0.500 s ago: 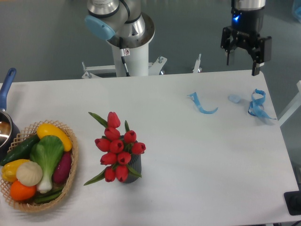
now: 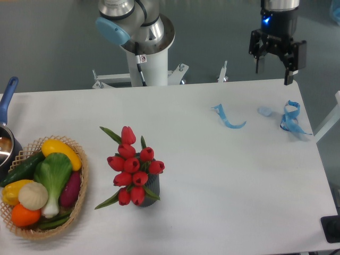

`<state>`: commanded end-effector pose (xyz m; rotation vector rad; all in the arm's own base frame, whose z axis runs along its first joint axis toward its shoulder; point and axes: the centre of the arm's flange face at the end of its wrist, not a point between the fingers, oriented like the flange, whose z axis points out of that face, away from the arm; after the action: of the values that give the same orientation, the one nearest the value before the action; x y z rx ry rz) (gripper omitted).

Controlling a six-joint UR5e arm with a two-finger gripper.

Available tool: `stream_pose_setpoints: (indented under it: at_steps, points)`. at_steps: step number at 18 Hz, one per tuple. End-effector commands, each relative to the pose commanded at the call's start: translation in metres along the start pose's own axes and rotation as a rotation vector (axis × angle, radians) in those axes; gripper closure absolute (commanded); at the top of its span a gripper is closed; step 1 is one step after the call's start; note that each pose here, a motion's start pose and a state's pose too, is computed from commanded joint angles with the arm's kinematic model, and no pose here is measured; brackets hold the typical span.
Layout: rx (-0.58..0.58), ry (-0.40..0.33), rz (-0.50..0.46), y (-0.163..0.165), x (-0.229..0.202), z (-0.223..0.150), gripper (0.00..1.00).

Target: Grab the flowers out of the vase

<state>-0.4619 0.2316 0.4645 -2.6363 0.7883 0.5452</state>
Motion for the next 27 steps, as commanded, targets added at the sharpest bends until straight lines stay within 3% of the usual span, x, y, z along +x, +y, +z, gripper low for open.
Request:
stream_pose_setpoints:
  at_steps: [4,6,10,14,18,21,24,27]
  points:
    - [0.026,0.008,-0.147,-0.007,0.010,0.008,0.00]
    - [0.056,0.037,-0.155,-0.026,0.012,0.023,0.00]
    - [0.137,0.079,-0.261,-0.039,0.027,0.045,0.00]
    - [0.194,0.132,-0.345,-0.077,0.031,0.063,0.00]
    - [0.345,0.180,-0.454,-0.106,0.031,0.083,0.00]
    - [0.452,0.198,-0.402,-0.146,0.035,0.108,0.00]
    - [0.524,0.236,-0.464,-0.154,0.035,0.123,0.00]
    - [0.540,0.261,-0.432,-0.174,0.037,0.133,0.00]
